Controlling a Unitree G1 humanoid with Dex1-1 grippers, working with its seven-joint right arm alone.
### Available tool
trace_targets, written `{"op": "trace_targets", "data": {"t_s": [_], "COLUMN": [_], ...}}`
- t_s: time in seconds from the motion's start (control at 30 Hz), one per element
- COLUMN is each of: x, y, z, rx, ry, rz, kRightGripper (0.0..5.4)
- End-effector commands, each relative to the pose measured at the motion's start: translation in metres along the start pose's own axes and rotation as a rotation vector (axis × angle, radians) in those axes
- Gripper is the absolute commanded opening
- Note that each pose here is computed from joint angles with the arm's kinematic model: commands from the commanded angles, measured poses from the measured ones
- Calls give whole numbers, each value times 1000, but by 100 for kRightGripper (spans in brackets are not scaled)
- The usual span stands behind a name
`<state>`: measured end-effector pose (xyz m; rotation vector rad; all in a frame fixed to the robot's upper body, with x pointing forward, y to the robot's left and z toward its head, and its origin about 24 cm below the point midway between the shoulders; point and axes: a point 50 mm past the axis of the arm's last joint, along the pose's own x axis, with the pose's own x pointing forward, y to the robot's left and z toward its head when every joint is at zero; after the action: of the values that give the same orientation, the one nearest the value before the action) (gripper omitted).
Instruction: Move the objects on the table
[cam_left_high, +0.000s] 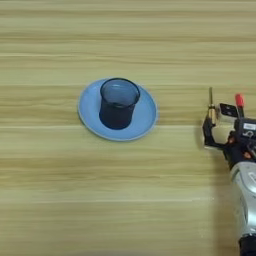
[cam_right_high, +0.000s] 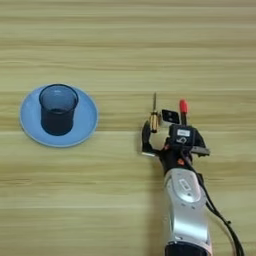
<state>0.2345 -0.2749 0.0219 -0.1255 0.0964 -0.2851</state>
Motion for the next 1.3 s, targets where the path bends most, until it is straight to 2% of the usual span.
{"op": "trace_targets", "data": {"t_s": [0.03,0.33,0.67,1.23,1.3], "x": [16,35,51,67,68], "y": [-7,-10,-18,-21,-22], "z": [29,30,29,18,18], "rx": [-21,-31,-10,0,0], "ry": [-129,-120,-101,-38,-35], "rz": [-5,25,22,42,42], "kRightGripper": [538,538,538,538,513]}}
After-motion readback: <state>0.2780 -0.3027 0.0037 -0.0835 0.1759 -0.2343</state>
